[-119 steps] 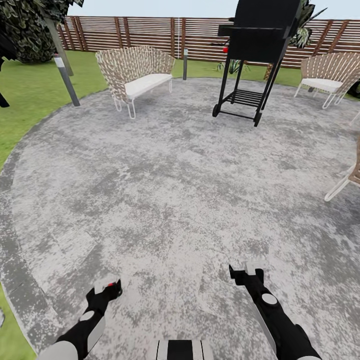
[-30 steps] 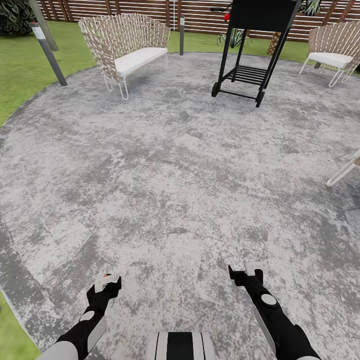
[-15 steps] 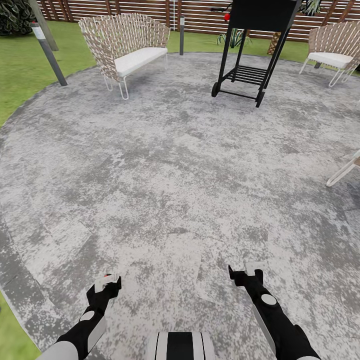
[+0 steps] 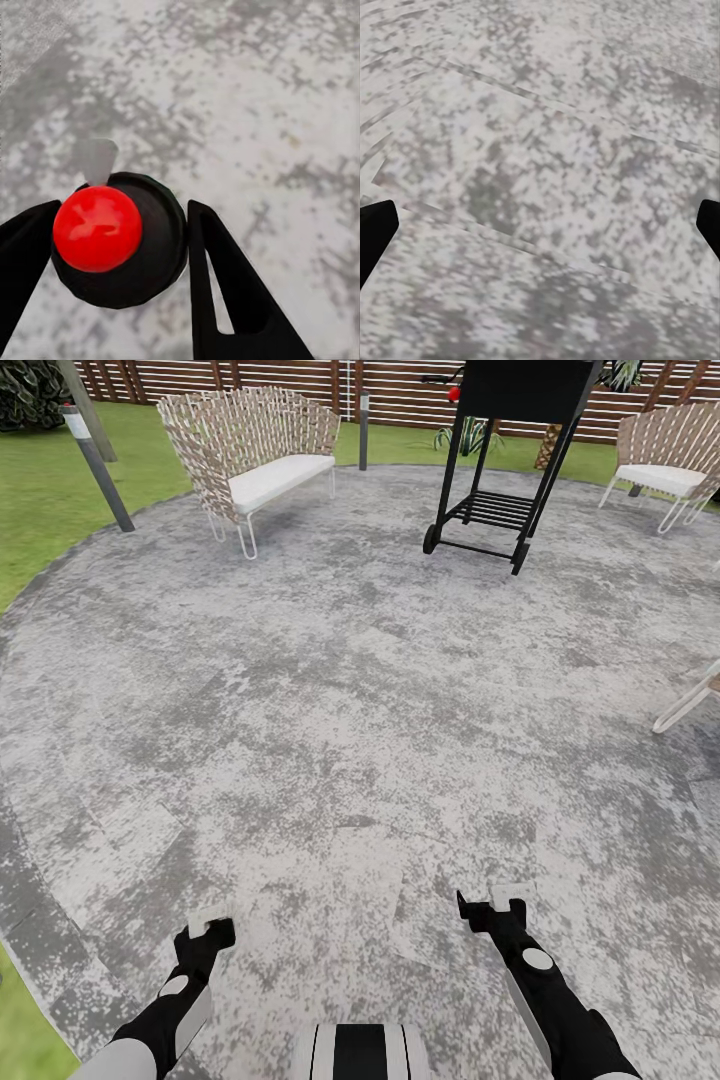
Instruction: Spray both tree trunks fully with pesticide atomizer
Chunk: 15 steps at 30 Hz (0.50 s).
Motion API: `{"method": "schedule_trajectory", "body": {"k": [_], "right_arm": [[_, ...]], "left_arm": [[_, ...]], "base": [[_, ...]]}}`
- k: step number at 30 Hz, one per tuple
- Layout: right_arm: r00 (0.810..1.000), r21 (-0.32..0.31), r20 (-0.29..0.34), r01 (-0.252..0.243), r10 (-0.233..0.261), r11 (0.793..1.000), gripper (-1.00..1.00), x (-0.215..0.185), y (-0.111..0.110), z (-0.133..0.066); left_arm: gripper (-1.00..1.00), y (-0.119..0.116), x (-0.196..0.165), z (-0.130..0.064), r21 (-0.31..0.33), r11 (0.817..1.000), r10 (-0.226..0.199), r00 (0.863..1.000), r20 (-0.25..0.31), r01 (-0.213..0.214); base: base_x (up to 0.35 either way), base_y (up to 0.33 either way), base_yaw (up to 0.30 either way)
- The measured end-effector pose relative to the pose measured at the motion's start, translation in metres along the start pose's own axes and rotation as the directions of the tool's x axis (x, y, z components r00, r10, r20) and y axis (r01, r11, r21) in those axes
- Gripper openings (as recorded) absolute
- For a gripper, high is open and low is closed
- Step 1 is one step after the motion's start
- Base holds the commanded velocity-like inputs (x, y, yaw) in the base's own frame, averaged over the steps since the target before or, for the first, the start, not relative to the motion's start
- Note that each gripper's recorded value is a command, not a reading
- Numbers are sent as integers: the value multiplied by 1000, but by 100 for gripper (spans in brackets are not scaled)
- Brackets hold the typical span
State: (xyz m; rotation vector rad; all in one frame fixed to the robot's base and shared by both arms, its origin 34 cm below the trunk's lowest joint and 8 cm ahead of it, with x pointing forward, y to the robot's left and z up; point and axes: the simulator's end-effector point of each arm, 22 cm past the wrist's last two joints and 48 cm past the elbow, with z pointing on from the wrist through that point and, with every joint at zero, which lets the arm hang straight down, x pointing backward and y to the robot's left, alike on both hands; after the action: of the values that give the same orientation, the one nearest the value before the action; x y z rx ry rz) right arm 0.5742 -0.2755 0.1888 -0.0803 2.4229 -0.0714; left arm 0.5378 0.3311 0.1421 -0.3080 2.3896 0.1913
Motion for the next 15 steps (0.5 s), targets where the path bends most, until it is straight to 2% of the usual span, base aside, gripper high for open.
{"method": "schedule_trajectory", "body": {"k": [15], "right_arm": [[1000, 0, 0, 0, 0, 1000, 100, 0, 0, 0]], "left_arm": [[-100, 0, -1, 0, 0, 1000, 0, 1000, 1, 0]], "base": [[0, 0, 0]]}}
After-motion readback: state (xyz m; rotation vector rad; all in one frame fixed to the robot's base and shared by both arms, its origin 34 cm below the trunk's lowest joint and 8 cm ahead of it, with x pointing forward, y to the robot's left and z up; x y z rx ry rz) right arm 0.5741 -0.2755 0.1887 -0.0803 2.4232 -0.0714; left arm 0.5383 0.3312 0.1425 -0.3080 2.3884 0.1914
